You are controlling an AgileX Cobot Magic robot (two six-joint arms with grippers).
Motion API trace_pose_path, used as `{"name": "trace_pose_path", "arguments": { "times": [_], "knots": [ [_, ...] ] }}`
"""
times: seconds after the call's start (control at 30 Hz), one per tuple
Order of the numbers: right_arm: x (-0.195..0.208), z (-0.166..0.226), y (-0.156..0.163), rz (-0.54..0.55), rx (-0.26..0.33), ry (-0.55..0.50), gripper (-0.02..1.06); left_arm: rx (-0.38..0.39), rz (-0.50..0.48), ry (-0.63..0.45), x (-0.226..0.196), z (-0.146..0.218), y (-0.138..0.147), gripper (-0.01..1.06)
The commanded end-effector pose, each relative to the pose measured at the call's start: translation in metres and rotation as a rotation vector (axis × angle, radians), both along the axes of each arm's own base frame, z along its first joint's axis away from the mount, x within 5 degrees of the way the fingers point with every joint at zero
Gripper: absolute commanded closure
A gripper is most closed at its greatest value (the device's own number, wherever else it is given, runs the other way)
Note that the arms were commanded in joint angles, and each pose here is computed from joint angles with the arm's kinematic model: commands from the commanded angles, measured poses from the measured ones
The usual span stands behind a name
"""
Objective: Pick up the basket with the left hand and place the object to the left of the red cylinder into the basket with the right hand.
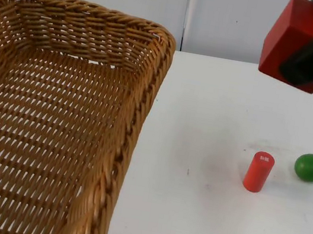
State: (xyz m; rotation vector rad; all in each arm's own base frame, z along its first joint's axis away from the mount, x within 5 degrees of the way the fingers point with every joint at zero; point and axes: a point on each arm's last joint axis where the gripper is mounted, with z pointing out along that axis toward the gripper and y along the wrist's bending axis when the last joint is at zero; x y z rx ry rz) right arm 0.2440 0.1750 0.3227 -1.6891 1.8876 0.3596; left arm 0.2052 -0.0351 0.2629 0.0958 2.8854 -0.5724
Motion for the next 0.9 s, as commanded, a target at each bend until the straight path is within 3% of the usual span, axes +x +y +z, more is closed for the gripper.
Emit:
{"name": "trace_pose_path", "arguments": {
  "times": [0.0,0.27,0.47,0.73,0.87],
  "knots": [
    [-0.003,0.004,0.0,0.001,0.014,0.003,1.05,-0.023,0.011,-0.014,-0.001,0.003,-0.001,1.05],
    [-0.004,0.006,0.003,-0.012,0.059,0.023,1.05,-0.023,0.011,-0.014,-0.001,0.003,-0.001,1.05],
    [-0.008,0.007,0.015,0.01,0.056,-0.028,1.05,-0.023,0.011,-0.014,-0.001,0.003,-0.001,1.05],
    [-0.016,0.012,0.052,0.004,0.143,-0.141,1.05,-0.023,0.011,-0.014,-0.001,0.003,-0.001,1.05],
    [-0.014,0.012,0.072,-0.011,0.115,-0.088,1.05,-0.023,0.011,-0.014,-0.001,0.003,-0.001,1.05]
  ]
}}
